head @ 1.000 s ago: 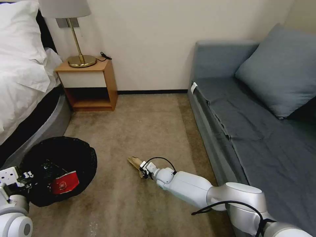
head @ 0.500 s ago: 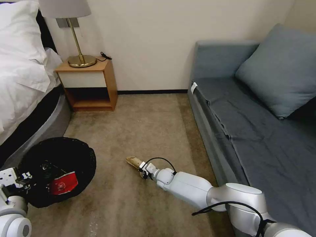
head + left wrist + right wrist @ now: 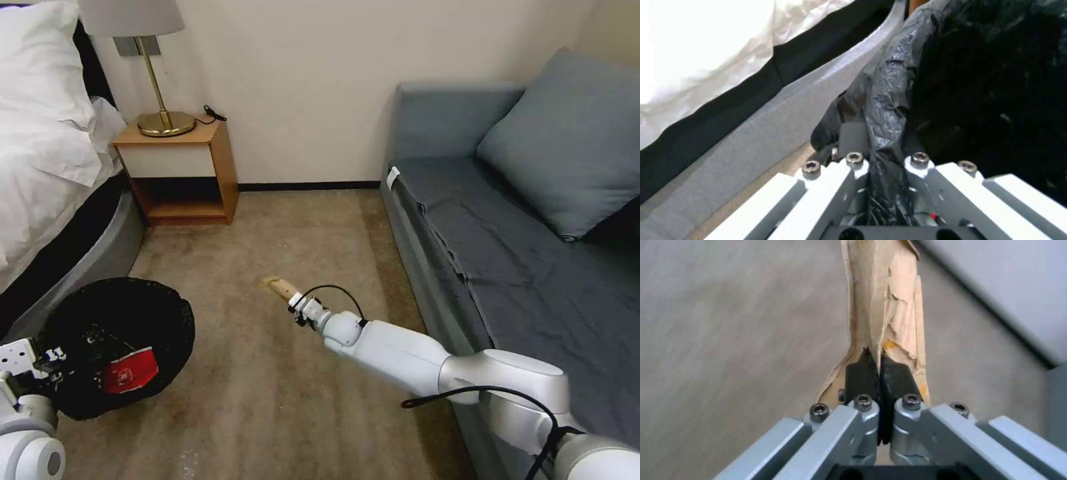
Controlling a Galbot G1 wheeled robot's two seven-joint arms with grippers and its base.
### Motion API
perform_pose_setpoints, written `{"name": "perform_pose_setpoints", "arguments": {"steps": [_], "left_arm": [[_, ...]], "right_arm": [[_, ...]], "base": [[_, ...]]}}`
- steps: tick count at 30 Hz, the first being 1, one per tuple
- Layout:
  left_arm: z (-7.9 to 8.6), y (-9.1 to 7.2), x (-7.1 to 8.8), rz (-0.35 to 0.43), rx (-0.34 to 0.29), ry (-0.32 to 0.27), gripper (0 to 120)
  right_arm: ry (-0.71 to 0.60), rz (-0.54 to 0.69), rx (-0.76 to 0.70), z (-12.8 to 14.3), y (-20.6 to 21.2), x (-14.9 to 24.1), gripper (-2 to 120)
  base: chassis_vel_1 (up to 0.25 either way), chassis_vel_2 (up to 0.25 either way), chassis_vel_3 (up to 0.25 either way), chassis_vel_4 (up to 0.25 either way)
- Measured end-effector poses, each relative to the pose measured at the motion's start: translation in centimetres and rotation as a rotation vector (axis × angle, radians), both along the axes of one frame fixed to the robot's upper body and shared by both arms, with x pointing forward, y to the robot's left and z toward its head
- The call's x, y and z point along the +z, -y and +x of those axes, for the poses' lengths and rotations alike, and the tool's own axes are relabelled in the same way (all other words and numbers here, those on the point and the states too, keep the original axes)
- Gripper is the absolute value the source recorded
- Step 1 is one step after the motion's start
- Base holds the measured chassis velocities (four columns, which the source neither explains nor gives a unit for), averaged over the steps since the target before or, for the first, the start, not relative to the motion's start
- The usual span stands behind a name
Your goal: Pick up the trash bin, then pick up the garbage on the floor and place it into the trash bin.
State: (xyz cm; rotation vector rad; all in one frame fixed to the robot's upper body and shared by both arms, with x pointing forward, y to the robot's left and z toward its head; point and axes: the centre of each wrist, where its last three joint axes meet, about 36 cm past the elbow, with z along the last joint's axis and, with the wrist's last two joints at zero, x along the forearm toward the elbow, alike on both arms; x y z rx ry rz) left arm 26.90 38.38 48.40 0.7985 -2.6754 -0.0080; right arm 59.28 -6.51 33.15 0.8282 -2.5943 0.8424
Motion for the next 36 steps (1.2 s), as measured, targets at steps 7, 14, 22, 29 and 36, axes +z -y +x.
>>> {"name": "perform_pose_setpoints", "arguments": {"steps": [7, 14, 22, 29, 36], "left_arm": [[0.4, -0.3, -0.4, -0.002, 0.0, -0.007, 4], [1.0, 0.0, -0.6, -0.011, -0.01, -0.009, 4], [1.0, 0.8, -0.3, -0.017, -0.023, 0.0, 4], [1.1, 1.1, -0.2, -0.023, -0.027, 0.007, 4], [1.2, 1.3, -0.1, -0.028, -0.031, 0.012, 4]], "right_arm": [[0.131, 0.161, 0.027, -0.2, 2.4, 9.9, 0], [0.018, 0.423, 0.234, -10.5, 0.9, 20.9, 0], [-0.101, 0.475, 0.371, -15.9, -5.9, 21.0, 0], [-0.196, 0.424, 0.461, -19.9, -11.1, 17.8, 0], [-0.224, 0.383, 0.48, -21.1, -12.5, 15.8, 0]], "base": [[0.0, 0.0, 0.0, 0.0], [0.0, 0.0, 0.0, 0.0], [0.0, 0.0, 0.0, 0.0], [0.0, 0.0, 0.0, 0.0], [0.0, 0.0, 0.0, 0.0]]}}
